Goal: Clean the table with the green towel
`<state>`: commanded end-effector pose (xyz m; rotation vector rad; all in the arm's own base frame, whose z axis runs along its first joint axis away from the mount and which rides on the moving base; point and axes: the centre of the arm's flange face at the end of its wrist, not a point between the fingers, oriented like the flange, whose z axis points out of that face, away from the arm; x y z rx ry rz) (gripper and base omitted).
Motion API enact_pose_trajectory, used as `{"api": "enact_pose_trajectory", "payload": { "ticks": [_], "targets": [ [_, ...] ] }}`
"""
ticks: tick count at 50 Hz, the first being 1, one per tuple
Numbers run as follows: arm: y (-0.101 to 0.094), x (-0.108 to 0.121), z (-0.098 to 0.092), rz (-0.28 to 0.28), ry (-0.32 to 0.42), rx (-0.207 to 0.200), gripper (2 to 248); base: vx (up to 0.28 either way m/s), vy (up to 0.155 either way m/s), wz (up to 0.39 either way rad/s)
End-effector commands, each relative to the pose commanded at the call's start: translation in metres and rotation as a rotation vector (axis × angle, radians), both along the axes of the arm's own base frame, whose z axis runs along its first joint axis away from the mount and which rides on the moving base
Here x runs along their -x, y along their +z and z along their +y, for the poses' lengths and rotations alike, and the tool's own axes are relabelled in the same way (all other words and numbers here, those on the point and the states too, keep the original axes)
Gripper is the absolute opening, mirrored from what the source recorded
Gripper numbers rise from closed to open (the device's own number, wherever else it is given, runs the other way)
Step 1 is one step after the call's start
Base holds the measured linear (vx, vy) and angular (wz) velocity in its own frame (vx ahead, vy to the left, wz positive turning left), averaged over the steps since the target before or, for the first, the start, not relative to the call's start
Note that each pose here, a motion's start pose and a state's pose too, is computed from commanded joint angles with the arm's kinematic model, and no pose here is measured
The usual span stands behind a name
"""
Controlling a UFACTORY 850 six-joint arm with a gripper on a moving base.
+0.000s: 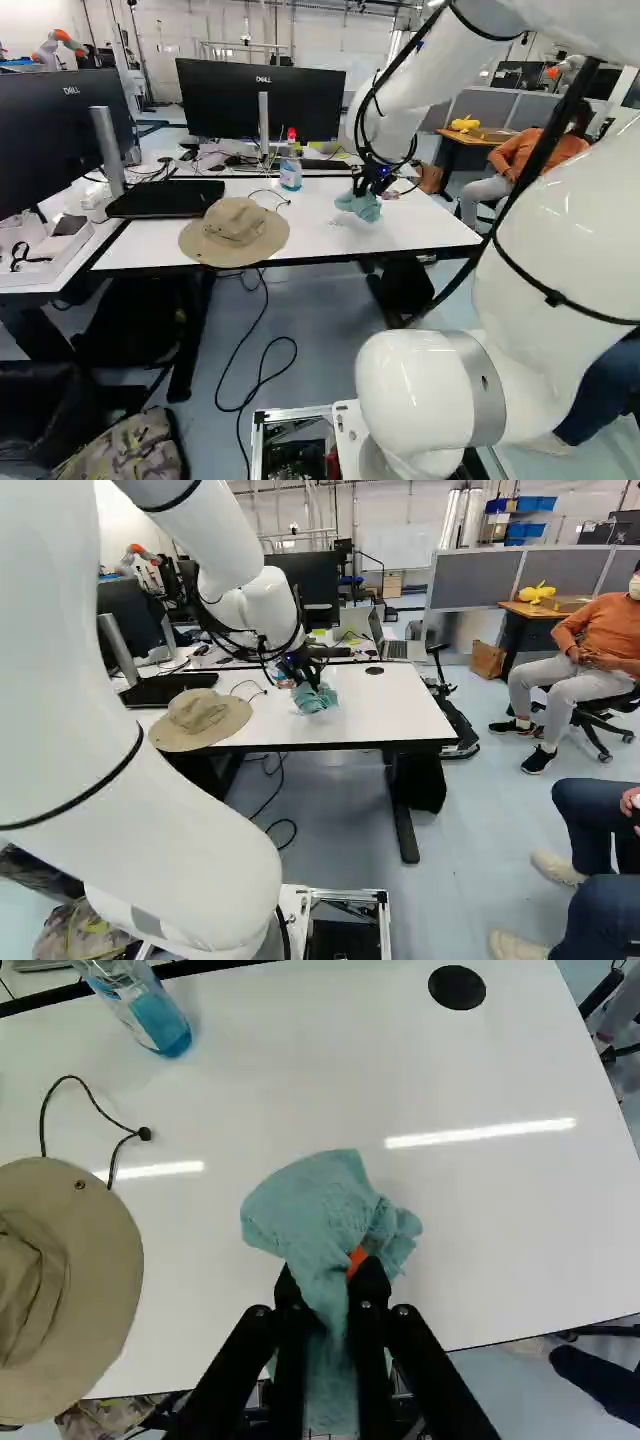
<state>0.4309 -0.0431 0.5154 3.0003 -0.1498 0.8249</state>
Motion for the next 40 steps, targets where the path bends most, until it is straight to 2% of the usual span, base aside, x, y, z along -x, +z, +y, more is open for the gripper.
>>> {"api": "enact_pose_trajectory", "payload": {
  "ticks": [27,40],
  "targets": [
    [0.0001,0.003,0.0008,-0.006,0.001,0.001,49,0.0,0.0,0.0],
    [0.0024,-0.0006,0.0006,-0.055,-0.002,0.001,49,0.0,0.0,0.0]
  ]
}}
